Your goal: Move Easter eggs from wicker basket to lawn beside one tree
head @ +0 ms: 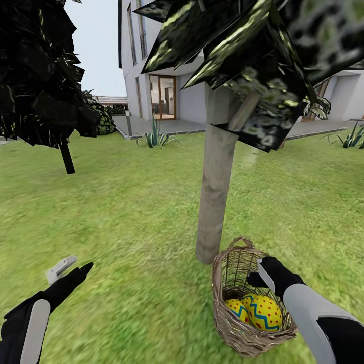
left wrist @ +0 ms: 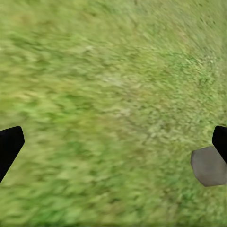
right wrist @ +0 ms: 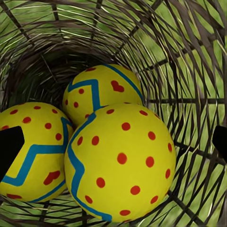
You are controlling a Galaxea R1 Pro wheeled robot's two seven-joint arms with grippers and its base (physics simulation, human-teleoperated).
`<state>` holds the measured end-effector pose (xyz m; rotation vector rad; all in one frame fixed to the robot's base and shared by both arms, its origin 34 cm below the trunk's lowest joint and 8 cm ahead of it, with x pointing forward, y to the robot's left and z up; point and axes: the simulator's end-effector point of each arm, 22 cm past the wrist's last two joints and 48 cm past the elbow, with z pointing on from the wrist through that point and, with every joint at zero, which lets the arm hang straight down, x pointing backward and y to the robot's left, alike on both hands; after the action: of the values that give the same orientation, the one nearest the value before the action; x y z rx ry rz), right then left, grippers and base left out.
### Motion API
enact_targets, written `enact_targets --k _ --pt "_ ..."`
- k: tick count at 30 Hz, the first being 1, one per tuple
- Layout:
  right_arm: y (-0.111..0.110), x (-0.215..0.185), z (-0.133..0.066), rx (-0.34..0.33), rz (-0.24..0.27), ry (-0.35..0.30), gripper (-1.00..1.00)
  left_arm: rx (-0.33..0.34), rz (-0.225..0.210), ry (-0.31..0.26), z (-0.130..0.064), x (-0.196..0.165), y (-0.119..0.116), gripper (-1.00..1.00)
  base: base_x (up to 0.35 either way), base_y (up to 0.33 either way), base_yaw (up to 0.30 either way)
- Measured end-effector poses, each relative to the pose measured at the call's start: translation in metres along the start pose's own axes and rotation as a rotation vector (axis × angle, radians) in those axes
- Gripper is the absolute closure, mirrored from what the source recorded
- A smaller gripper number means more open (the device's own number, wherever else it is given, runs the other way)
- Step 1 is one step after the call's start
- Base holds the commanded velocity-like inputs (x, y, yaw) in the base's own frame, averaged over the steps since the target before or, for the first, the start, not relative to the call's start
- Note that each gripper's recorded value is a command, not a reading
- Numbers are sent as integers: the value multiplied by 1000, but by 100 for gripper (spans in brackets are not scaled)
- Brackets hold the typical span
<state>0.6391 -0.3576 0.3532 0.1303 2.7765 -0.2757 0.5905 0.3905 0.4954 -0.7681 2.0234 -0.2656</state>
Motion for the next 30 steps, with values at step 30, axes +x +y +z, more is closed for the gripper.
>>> enact_targets --k 30 --pt "6 48 46 11 -27 119 -100 -53 9 70 24 35 23 -100 0 0 0"
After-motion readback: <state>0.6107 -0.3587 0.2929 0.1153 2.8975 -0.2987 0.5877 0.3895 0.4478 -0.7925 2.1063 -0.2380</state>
